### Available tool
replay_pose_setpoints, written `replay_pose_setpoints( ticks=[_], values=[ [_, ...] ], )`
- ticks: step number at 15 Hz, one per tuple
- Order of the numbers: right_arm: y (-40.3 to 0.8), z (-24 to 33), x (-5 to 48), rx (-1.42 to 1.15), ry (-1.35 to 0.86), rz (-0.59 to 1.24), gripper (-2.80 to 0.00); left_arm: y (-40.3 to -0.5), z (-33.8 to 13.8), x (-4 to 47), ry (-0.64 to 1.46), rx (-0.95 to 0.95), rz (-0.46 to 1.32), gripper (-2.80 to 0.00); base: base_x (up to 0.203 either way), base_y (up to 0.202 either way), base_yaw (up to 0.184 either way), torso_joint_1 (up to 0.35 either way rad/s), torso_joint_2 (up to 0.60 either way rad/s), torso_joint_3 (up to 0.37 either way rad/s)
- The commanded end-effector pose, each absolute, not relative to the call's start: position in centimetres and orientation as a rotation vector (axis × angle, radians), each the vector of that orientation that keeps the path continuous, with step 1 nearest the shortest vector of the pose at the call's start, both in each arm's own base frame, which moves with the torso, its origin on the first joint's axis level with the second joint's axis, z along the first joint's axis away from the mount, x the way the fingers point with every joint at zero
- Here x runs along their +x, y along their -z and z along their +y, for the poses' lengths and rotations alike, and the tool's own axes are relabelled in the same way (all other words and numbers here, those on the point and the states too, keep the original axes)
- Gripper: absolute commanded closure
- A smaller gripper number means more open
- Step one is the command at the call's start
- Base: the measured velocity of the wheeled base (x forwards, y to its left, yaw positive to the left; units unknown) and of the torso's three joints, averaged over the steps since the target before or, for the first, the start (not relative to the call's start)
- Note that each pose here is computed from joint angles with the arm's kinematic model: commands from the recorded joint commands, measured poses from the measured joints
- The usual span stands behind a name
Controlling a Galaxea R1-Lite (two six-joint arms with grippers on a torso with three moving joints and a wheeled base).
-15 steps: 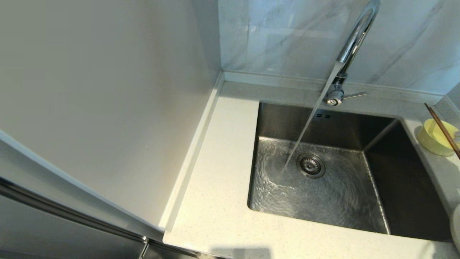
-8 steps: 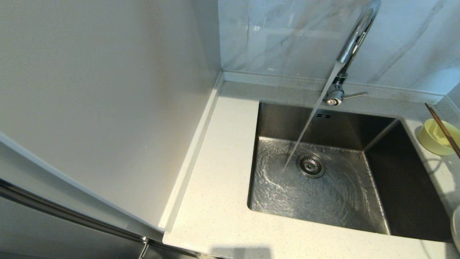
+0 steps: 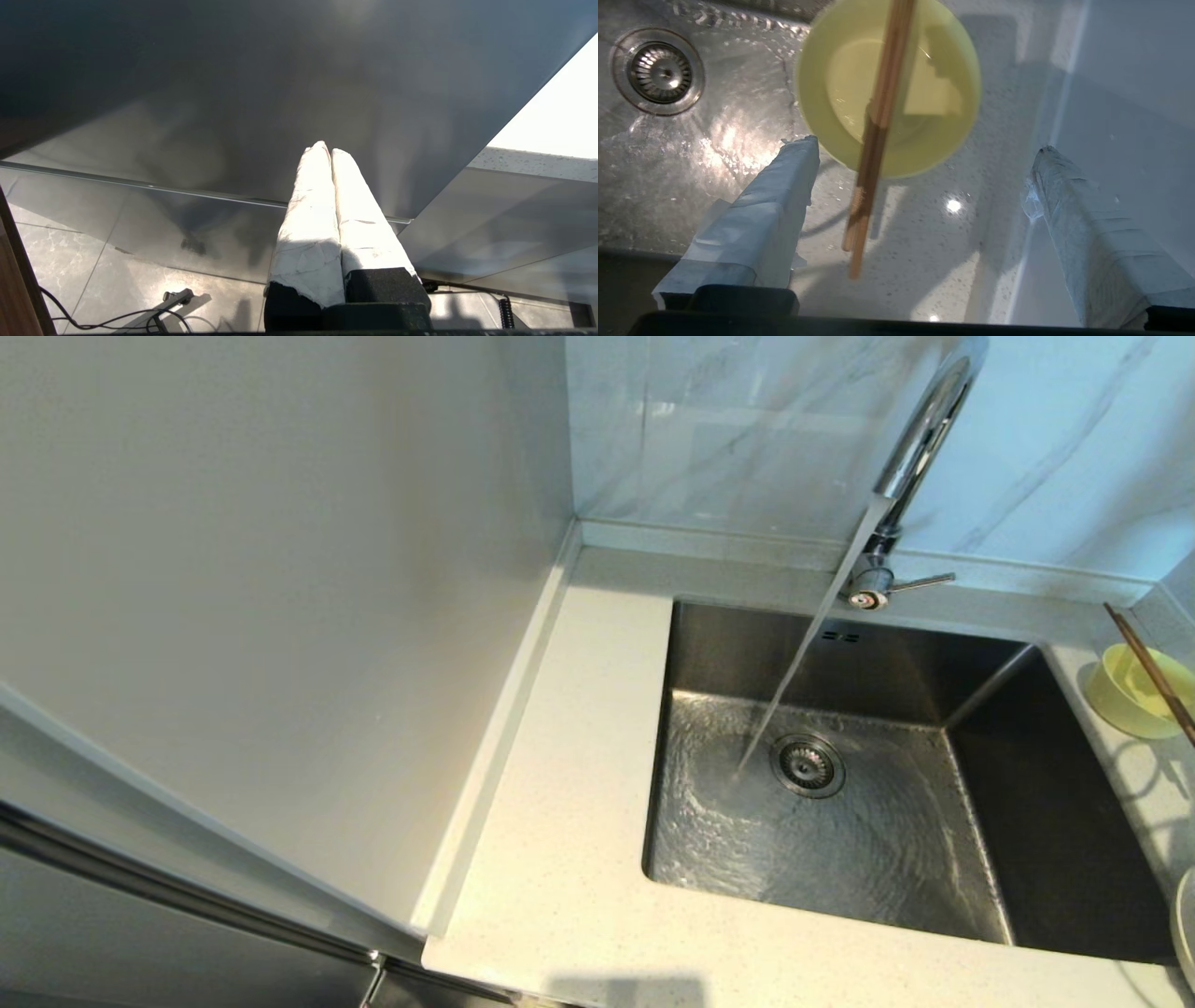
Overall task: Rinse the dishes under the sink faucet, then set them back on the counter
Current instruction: Pick up the chopsticks
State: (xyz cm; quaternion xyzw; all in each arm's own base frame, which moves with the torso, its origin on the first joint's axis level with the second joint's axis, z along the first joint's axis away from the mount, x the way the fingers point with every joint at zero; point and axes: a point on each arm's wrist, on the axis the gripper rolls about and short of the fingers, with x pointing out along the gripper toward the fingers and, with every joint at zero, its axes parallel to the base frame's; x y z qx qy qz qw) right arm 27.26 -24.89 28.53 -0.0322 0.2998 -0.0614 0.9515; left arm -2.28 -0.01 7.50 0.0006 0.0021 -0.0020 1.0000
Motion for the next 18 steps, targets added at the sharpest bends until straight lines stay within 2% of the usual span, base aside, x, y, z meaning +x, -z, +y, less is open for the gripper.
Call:
replay_pose_setpoints(
  ticks=[1, 7, 11, 18],
  values=[
    [-29.4, -23.6, 27.1, -0.085, 0.101, 0.598, -2.8, -7.5, 0.0, -2.3, 0.005, 0.002, 0.005, 0.0, 0.0, 0.0, 0.0, 0.0, 0.0, 0.0],
    [-30.0, -19.5, 27.9, -0.184, 0.112, 0.656, -2.8, -7.5, 0.0, -2.3, 0.004, 0.002, 0.005, 0.0, 0.0, 0.0, 0.0, 0.0, 0.0, 0.0],
    [-30.2, -17.3, 29.1, -0.253, 0.202, 0.713, -2.8, -7.5, 0.0, -2.3, 0.005, 0.002, 0.005, 0.0, 0.0, 0.0, 0.0, 0.0, 0.0, 0.0],
    [-29.0, -15.1, 29.9, -0.166, 0.23, 0.846, -2.8, -7.5, 0.0, -2.3, 0.005, 0.002, 0.005, 0.0, 0.0, 0.0, 0.0, 0.0, 0.0, 0.0]
  ],
)
